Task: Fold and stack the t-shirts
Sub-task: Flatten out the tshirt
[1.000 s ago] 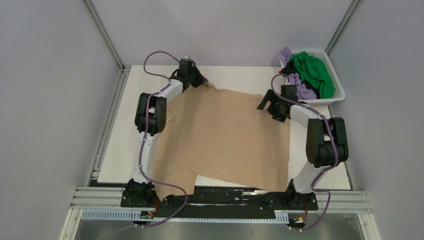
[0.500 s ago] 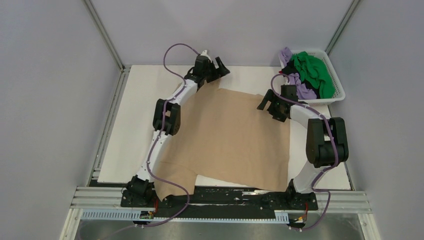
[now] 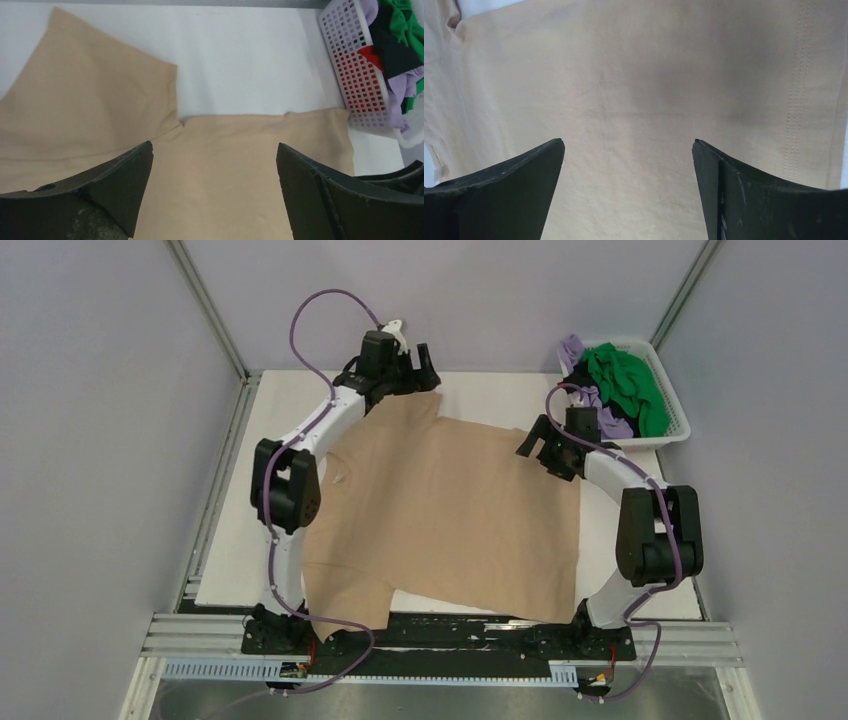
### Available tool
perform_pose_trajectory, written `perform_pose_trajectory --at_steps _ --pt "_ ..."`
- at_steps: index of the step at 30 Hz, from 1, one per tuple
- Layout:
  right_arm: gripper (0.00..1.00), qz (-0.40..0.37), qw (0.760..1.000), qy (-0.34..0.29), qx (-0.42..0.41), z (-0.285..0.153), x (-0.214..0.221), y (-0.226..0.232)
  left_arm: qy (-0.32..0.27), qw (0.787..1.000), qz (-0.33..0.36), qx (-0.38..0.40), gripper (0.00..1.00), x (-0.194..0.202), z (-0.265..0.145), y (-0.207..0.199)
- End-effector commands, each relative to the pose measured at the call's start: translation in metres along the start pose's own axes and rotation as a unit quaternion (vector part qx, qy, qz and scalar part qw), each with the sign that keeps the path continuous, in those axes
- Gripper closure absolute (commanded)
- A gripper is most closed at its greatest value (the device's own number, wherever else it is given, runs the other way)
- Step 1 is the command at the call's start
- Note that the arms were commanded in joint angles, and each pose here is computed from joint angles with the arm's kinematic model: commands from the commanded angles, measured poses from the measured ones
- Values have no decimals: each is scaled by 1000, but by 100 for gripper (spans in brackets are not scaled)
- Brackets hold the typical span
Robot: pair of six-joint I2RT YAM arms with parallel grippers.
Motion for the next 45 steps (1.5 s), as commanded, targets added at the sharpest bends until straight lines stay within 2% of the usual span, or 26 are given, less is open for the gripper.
perform_pose_trajectory --at_steps 1,7,13,20,23,32,37,41,44,45 --pt "0 -12 1000 3 5 -12 5 -1 50 995 31 -85 0 28 -49 28" --pt "0 -14 999 27 44 -11 23 -14 109 985 -16 -131 0 73 -73 70" --pt "0 -15 997 46 55 4 26 -18 134 973 -104 -154 0 96 -58 129" --pt "0 -19 996 66 52 39 14 -15 130 952 -189 -201 0 85 -50 183" --pt "0 -18 997 70 40 56 5 -10 155 938 -213 -226 0 86 -47 203" --pt "0 -31 998 55 25 110 -41 3 116 930 -249 -244 0 56 -26 236" --pt "0 -45 998 36 27 128 -66 9 93 941 -240 -221 0 32 -11 239" --pt "0 -56 998 5 25 109 -92 21 89 951 -224 -191 0 12 -14 225" --pt "0 -59 998 -22 18 76 -103 31 56 963 -200 -171 0 -12 -38 199" --pt "0 -57 998 -29 19 64 -104 33 59 963 -197 -173 0 -8 -45 196"
Point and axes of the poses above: each gripper's point midway between its finger pads, its own z axis out along the fingers, its own y axis along the line the jaws close on, x = y × z, the point moved 8 cm from there along -z, back along the fingers, and after that the axes turned 8 degrees about -z, right-handed, at the moved point
